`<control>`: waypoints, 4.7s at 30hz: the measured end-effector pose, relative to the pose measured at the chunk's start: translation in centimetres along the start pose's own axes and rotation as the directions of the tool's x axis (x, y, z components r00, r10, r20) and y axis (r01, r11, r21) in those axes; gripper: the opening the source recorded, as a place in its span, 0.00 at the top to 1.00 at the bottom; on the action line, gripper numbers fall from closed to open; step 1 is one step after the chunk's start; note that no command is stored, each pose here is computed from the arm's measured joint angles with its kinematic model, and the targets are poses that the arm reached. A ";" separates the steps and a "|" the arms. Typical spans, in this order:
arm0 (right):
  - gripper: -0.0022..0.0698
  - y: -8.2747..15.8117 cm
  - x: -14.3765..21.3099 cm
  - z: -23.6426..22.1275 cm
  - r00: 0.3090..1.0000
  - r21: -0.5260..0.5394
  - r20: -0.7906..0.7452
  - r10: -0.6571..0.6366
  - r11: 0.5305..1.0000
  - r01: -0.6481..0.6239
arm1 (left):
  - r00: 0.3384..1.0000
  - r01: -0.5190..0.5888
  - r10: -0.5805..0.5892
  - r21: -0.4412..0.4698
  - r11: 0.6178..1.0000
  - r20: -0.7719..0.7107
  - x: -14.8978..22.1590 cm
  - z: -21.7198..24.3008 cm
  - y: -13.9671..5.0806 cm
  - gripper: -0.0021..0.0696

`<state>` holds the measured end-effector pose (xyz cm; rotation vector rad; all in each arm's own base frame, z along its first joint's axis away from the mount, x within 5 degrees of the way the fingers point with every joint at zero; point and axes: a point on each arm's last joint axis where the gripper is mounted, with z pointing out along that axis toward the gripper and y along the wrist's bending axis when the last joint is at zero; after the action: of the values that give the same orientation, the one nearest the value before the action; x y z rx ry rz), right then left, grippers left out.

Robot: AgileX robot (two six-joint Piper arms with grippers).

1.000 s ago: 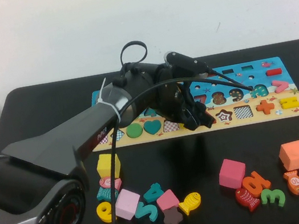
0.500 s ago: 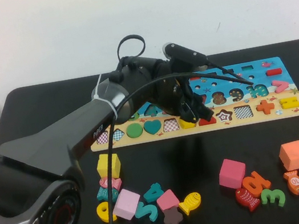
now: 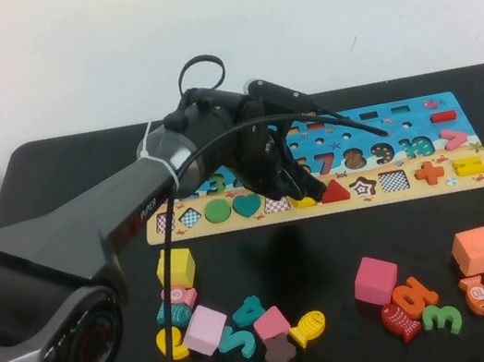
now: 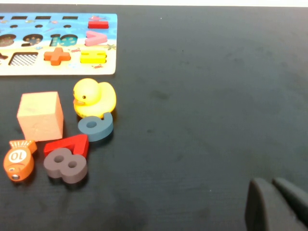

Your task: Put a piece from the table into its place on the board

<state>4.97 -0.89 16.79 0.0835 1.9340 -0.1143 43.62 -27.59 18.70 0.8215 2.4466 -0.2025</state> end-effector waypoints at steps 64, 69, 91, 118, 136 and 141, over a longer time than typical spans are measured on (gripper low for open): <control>0.94 0.0 0.0 0.0 1.000 0.000 0.000 0.008 1.000 -0.008 | 0.817 -0.062 0.125 -0.129 0.990 0.563 16.6 -36.6 -2.1 0.97; 0.94 0.0 0.0 0.0 1.000 0.000 0.000 0.008 1.000 -0.008 | 0.767 -0.065 0.158 -0.169 0.983 0.622 22.9 -36.8 -2.3 0.97; 0.94 0.0 0.0 0.0 1.000 -0.001 0.000 0.009 1.000 -0.009 | 0.741 0.143 0.130 -0.344 0.928 0.659 33.2 -37.7 -1.7 0.97; 0.94 0.0 -0.1 0.0 1.000 -0.001 0.002 0.010 1.000 -0.010 | 0.708 0.448 -0.203 -0.208 0.869 0.677 40.0 -24.6 -1.3 0.97; 0.94 0.0 0.0 0.0 1.000 0.000 -0.001 0.010 1.000 -0.010 | 0.716 0.456 -0.180 -0.257 0.852 0.674 40.1 -24.6 -1.2 0.97; 0.94 0.0 0.0 0.0 1.000 0.000 -0.001 0.010 1.000 -0.010 | 0.713 0.458 -0.186 -0.249 0.854 0.676 40.0 -24.6 -1.3 0.97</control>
<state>4.96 -0.89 16.83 0.0924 1.9340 -0.1075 5.19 -0.55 17.61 0.0764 1.8543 -0.0774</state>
